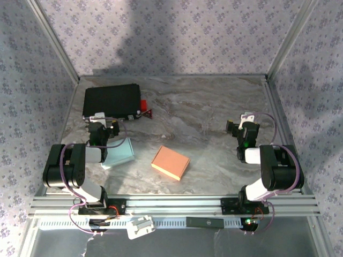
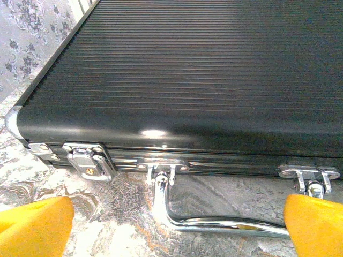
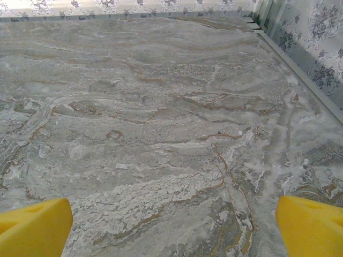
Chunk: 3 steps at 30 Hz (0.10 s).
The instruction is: Fold the paper box
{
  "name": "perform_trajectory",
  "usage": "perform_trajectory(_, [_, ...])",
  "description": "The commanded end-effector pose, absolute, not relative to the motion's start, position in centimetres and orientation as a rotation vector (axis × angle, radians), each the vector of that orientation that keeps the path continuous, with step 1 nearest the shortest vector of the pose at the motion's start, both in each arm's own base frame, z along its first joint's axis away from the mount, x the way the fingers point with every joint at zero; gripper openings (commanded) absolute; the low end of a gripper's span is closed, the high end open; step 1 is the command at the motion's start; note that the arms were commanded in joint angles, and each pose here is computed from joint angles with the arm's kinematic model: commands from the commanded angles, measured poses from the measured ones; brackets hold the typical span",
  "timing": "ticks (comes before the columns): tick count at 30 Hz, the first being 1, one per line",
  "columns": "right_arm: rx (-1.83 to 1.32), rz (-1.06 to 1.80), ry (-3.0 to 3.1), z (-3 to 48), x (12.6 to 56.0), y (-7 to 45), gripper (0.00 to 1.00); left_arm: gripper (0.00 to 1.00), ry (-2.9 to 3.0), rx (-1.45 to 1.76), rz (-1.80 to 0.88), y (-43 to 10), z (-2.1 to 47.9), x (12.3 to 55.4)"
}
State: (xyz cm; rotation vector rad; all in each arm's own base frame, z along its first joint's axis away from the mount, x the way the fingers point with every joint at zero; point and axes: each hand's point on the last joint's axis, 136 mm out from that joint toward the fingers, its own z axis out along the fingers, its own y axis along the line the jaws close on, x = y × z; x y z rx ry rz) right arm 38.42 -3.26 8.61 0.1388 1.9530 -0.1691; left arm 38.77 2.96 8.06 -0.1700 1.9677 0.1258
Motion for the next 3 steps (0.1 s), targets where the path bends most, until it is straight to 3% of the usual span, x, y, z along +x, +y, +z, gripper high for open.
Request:
perform_trajectory(1, [0.134,-0.207,1.960,8.52,38.60,-3.54,0.99,1.00,1.942,-0.154,0.120,2.73,9.00,39.46])
perform_trajectory(3, [0.133,-0.212,1.954,8.62,38.57,-3.52,0.99,1.00,1.940,-0.153,0.120,2.73,9.08,39.48])
